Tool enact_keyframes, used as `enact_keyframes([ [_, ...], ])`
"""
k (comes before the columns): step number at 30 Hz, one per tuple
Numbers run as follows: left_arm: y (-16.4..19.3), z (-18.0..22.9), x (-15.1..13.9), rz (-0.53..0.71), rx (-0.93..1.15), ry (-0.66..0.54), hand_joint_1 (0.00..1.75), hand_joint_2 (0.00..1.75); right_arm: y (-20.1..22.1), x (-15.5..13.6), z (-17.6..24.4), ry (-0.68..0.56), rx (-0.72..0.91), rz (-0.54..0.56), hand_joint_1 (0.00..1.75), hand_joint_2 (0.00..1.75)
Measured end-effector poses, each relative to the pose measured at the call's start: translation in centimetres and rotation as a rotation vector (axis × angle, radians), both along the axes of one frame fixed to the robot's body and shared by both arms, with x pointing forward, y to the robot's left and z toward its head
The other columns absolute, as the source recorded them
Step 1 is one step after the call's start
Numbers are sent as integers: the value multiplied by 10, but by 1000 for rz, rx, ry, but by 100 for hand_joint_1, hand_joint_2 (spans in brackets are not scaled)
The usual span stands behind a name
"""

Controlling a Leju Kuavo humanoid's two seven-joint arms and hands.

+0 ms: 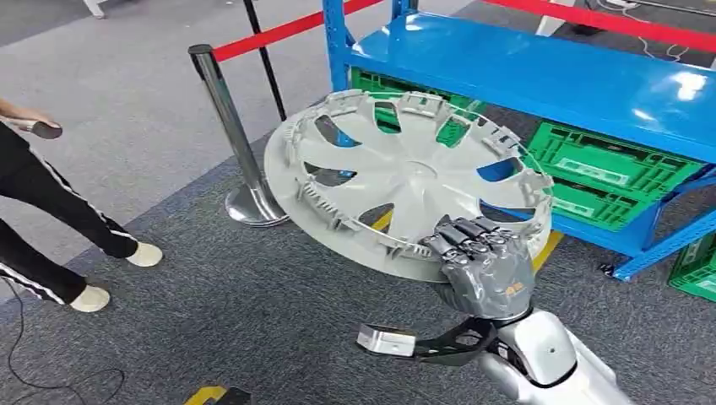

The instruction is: Take the parts from the cabinet and place them on the table.

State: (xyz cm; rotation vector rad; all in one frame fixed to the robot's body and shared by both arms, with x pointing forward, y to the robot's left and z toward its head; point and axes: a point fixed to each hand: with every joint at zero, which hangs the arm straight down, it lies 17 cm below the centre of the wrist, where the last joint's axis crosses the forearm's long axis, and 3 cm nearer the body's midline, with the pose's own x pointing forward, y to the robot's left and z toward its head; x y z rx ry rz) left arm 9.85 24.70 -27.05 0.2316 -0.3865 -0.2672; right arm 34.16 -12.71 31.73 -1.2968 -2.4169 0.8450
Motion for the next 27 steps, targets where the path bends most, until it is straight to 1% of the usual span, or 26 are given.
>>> enact_keyframes([
  [13, 0, 1, 6, 7, -2, -8, 0, 175, -4, -1, 1, 8, 22, -2, 175, 175],
  [17, 1, 0, -2, 9, 0, 5, 0, 175, -5, -1, 1, 11, 26, -1, 175, 175],
  [27, -1, 0, 2, 10, -4, 2, 0, 175, -5, -2, 1, 15, 30, 1, 175, 175],
])
